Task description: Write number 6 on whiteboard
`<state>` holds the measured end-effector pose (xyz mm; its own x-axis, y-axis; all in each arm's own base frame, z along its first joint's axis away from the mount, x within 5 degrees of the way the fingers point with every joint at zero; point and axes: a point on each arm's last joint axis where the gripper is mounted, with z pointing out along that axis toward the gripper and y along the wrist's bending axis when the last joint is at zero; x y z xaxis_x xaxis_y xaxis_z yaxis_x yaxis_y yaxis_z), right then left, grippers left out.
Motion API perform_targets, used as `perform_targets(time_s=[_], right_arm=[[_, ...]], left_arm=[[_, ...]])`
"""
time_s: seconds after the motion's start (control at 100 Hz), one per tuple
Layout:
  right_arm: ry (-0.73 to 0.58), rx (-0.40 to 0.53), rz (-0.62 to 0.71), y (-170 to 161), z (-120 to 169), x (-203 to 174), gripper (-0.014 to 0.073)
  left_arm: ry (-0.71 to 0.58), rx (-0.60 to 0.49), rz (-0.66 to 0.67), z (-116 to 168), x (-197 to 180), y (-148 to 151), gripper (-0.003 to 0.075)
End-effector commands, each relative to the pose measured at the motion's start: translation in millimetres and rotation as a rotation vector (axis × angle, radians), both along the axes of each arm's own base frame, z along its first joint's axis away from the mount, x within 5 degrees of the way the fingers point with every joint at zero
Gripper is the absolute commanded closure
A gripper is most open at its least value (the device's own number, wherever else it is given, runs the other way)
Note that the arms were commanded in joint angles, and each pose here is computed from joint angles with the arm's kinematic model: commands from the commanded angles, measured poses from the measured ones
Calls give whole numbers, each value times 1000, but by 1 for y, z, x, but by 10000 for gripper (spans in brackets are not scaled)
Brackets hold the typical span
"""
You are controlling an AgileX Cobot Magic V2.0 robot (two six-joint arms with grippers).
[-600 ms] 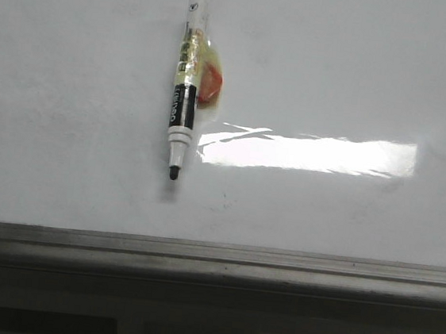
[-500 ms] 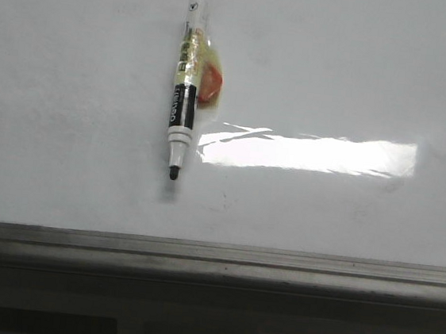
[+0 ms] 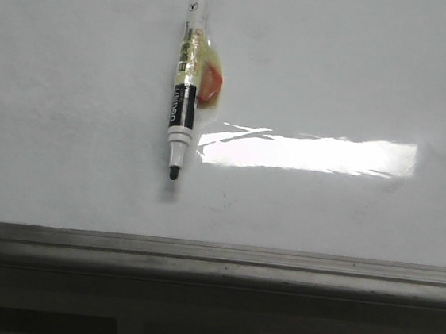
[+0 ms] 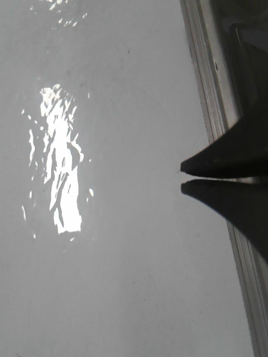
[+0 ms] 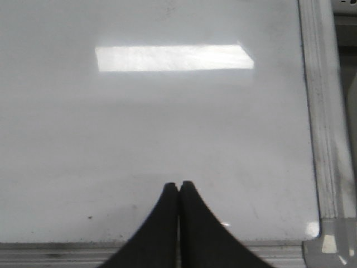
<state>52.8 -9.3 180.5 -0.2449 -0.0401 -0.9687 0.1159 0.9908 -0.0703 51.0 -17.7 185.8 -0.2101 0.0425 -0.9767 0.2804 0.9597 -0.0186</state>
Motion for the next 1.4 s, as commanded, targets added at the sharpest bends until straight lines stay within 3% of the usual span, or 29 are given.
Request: perform_targets(time_s=[0.0, 0.24, 0.28, 0.34, 0.42, 0.53, 0.62, 0.66, 0.77, 0.94, 1.05, 1.12, 1.27, 1.39], right_arm=[[-18, -10, -2, 0, -3, 0, 648], [-18, -14, -2, 0, -3, 0, 648], [-35, -55, -1, -1, -1, 0, 648], [-92, -122, 10, -1, 5, 1, 648], [-208, -118, 37, 2, 15, 2, 648], [-384, 9, 60, 6, 30, 2, 648], [-512, 186, 48, 5, 40, 0, 648], [-530, 269, 34, 3, 41, -1, 648], [-488, 390, 17, 3, 36, 0, 648], [-489, 504, 7, 2, 38, 0, 648], [-518, 515, 26, 3, 56, -4, 648], [-510, 484, 53, 6, 74, -9, 648], [-388, 365, 118, 13, 111, -18, 648], [-229, 214, 186, 17, 130, -16, 648]], left_arm=[[-66, -42, 20, -1, 0, 1, 741], [-66, -42, 20, -1, 0, 1, 741], [-66, -42, 20, -1, 0, 1, 741], [-66, -42, 20, -1, 0, 1, 741], [-66, -42, 20, -1, 0, 1, 741], [-66, -42, 20, -1, 0, 1, 741], [-76, -51, 22, 0, 1, 1, 741], [-78, -123, 25, 2, 1, 1, 741], [-27, -522, 31, 10, 0, -3, 741], [-25, -823, 70, 17, 1, 0, 741], [-11, -1015, 96, 22, 1, 3, 741], [-47, -956, 65, 34, -1, 2, 741], [-95, -587, -27, 71, -4, -6, 741], [-21, -370, -42, 101, 12, -12, 740]])
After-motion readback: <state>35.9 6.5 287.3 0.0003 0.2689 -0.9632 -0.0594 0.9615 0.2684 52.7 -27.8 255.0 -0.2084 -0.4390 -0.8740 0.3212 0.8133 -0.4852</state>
